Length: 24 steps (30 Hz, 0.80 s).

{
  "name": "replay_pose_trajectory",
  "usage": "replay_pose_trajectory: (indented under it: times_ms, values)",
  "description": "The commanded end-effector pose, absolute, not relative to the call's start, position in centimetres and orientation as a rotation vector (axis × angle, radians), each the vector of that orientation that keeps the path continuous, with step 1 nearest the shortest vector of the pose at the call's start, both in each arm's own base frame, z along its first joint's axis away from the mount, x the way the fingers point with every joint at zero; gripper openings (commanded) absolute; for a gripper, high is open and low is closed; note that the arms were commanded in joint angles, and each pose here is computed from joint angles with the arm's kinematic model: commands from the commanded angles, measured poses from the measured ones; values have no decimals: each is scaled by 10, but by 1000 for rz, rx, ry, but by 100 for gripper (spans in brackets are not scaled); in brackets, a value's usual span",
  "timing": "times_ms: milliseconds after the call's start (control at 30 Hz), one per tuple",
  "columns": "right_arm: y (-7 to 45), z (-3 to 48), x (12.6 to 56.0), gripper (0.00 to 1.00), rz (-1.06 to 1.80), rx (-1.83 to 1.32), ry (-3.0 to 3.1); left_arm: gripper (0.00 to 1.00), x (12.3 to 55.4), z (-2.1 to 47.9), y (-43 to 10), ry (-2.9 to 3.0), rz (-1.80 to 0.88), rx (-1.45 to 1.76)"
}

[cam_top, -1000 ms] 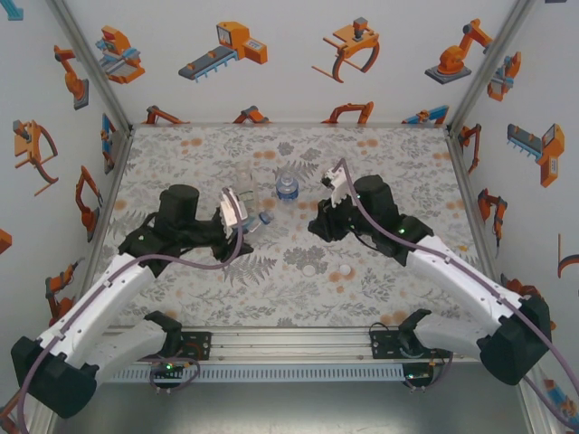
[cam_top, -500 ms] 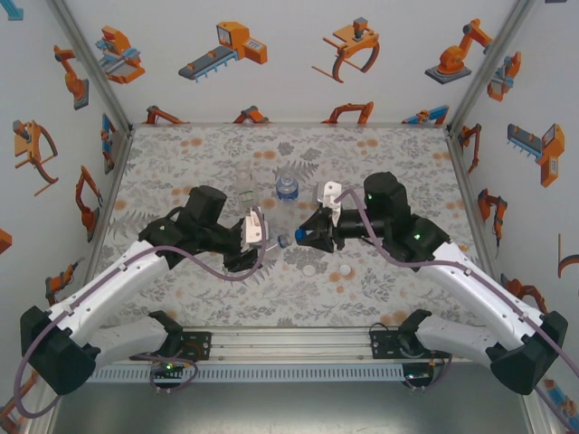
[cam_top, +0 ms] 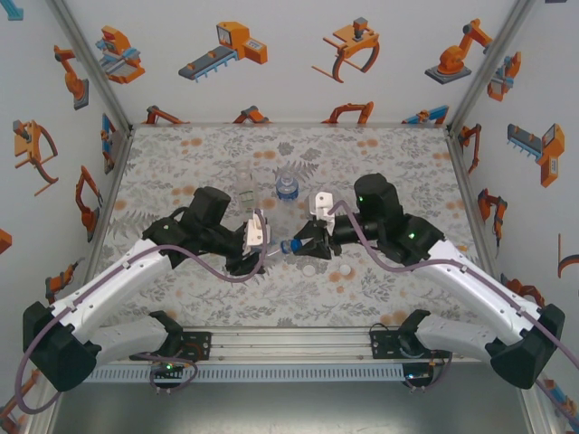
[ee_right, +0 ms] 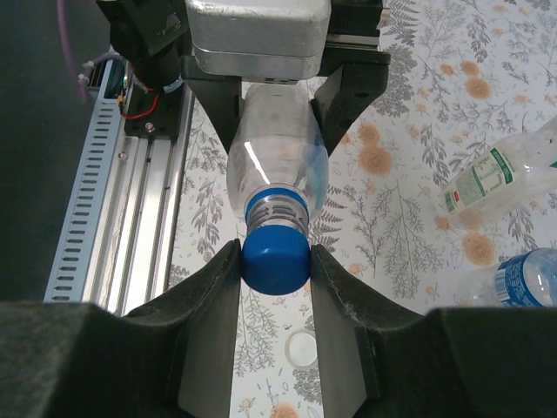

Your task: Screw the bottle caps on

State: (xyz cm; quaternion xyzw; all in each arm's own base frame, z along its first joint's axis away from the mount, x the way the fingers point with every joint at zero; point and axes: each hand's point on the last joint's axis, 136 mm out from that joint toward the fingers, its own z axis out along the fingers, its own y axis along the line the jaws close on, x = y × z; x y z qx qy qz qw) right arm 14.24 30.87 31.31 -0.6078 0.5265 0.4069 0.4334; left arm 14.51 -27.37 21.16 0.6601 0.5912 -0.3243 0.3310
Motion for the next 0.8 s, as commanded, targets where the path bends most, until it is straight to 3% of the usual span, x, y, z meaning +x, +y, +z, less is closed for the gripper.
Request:
replay_pose_trajectory:
  times_ms: [0, 767]
  values:
    - [312, 328, 135, 4, 1019, -1536, 1237, 0, 138, 226, -278, 1473, -884, 1742]
    - [318, 326, 128, 0, 1053, -1564, 1232, 0, 131, 229, -283, 1431, -927, 1757]
